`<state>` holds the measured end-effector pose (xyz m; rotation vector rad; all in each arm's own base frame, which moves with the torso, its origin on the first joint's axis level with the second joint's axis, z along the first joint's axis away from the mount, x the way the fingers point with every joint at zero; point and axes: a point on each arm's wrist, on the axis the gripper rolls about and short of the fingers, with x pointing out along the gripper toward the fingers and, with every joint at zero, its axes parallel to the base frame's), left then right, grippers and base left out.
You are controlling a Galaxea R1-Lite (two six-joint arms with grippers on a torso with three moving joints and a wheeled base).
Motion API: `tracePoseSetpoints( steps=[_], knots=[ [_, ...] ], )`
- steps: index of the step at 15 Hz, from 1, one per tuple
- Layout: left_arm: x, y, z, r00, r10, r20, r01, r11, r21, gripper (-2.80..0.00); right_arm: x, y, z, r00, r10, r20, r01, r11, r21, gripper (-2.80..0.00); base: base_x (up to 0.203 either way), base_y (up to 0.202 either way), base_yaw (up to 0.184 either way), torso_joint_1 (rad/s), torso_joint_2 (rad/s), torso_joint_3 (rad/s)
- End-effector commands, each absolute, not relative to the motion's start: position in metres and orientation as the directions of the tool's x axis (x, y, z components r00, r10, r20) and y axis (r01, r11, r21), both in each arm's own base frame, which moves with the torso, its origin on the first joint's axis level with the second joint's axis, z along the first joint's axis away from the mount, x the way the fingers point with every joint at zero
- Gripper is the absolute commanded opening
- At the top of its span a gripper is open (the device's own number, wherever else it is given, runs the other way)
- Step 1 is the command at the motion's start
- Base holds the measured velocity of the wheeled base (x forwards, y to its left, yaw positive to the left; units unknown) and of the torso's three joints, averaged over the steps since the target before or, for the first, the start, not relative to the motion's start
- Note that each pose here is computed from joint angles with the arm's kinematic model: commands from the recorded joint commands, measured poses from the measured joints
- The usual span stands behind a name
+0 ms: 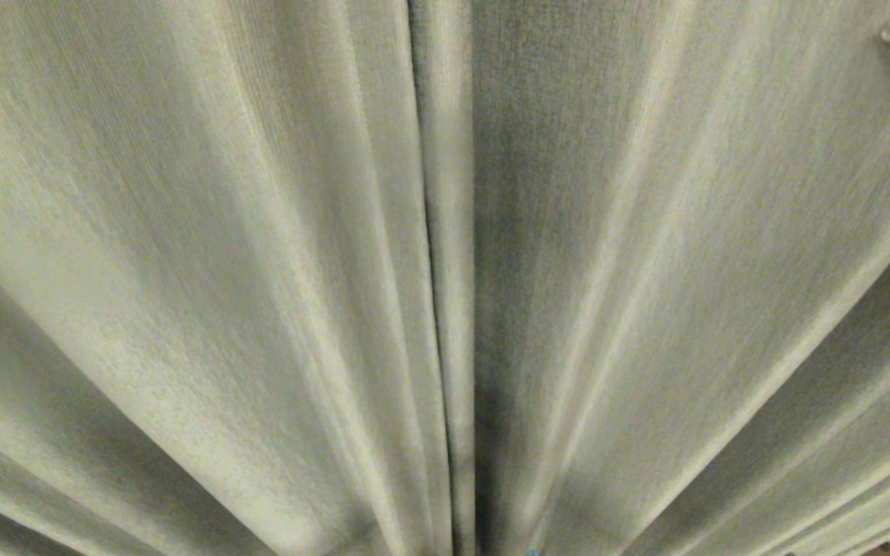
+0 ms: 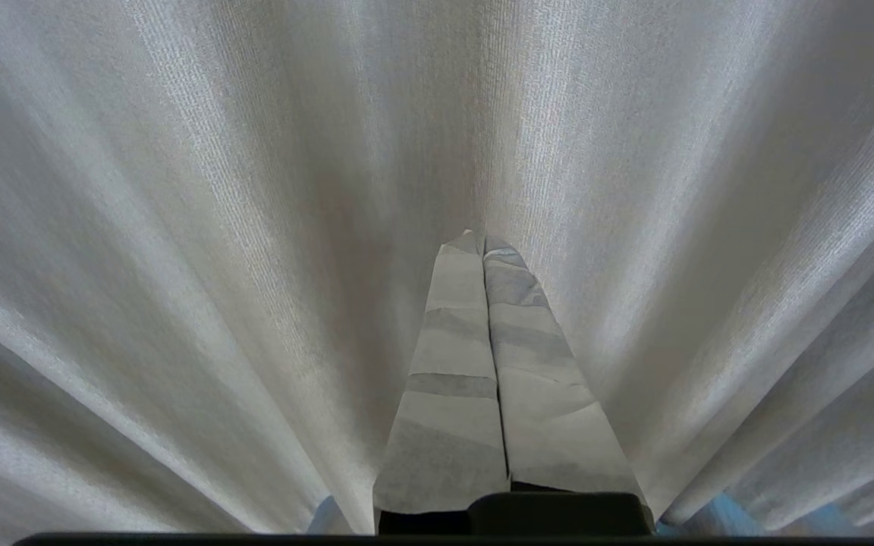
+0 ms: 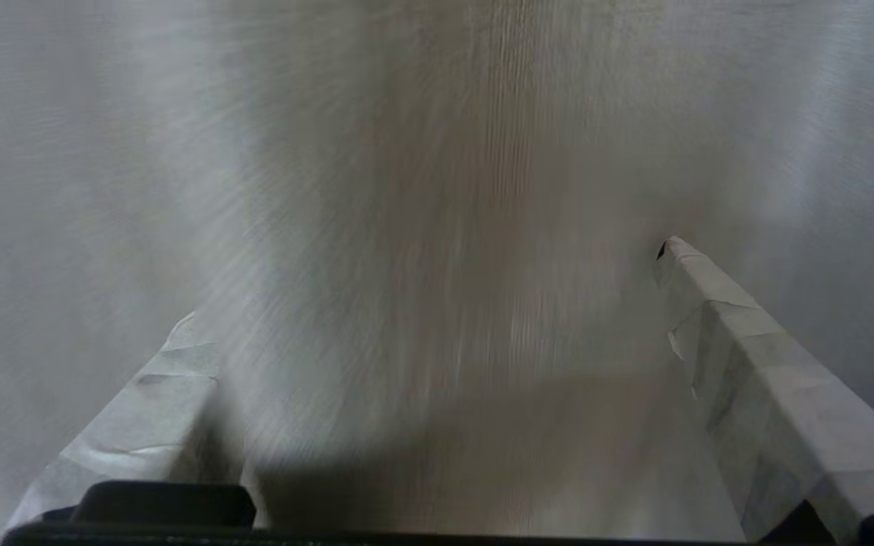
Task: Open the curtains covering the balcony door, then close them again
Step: Pull the outer curtains open on both sides
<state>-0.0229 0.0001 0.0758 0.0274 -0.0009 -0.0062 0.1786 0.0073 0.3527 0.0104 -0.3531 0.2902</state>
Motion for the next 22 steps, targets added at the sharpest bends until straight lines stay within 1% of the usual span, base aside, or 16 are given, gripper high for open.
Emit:
tracePoseSetpoints(
  steps=[1, 5, 10, 11, 14, 17, 19, 22],
  knots=[
    [-0.023, 0.0, 0.076, 1.0, -0.006, 0.002, 0.006, 1.0, 0.028, -2.8, 0.209, 0.01, 0.352, 0.901, 0.291, 0.323, -0.297, 0.954, -0.033, 0.0, 0.0, 0.0, 0.0, 0.0, 0.0, 0.0],
    [-0.023, 0.0, 0.076, 1.0, -0.006, 0.001, 0.006, 1.0, 0.028, -2.8, 0.227, 0.021, 0.36, 0.873, 0.331, 0.358, -0.339, 0.94, -0.042, 0.0, 0.0, 0.0, 0.0, 0.0, 0.0, 0.0],
    [-0.023, 0.0, 0.076, 1.0, -0.006, 0.002, 0.006, 1.0, 0.028, -2.8, 0.234, 0.022, 0.358, 0.872, 0.332, 0.36, -0.341, 0.939, -0.041, 0.0, 0.0, 0.0, 0.0, 0.0, 0.0, 0.0],
    [-0.023, 0.0, 0.075, 1.0, -0.006, 0.0, 0.006, 1.0, 0.028, -2.8, 0.236, 0.022, 0.357, 0.872, 0.334, 0.358, -0.343, 0.939, -0.039, -2.8, 0.0, 0.0, 0.0, 0.0, 0.0, 0.0],
    [-0.023, 0.0, 0.076, 1.0, -0.006, 0.002, 0.006, 1.0, 0.028, -2.8, 0.24, 0.028, 0.358, 0.862, 0.354, 0.362, -0.365, 0.93, -0.041, -2.8, 0.0, 0.0, 0.0, 0.0, 0.0, 0.0],
    [-0.023, 0.0, 0.076, 1.0, -0.006, 0.002, 0.006, 1.0, 0.028, -2.8, 0.239, 0.035, 0.371, 0.837, 0.371, 0.402, -0.379, 0.923, -0.063, -2.8, 0.0, 0.0, 0.0, 0.0, 0.0, 0.0],
    [-0.023, 0.0, 0.076, 1.0, -0.006, 0.002, 0.006, 1.0, 0.028, -2.8, 0.237, 0.035, 0.37, 0.848, 0.355, 0.394, -0.339, 0.934, -0.114, -2.8, 0.0, 0.0, 0.0, 0.0, 0.0, 0.0],
    [-0.023, 0.0, 0.076, 1.0, -0.006, 0.002, 0.006, 1.0, 0.028, -2.8, 0.235, 0.033, 0.371, 0.865, 0.296, 0.404, -0.277, 0.955, -0.107, -2.8, 0.0, 0.0, 0.0, 0.0, 0.0, 0.0]
  ],
)
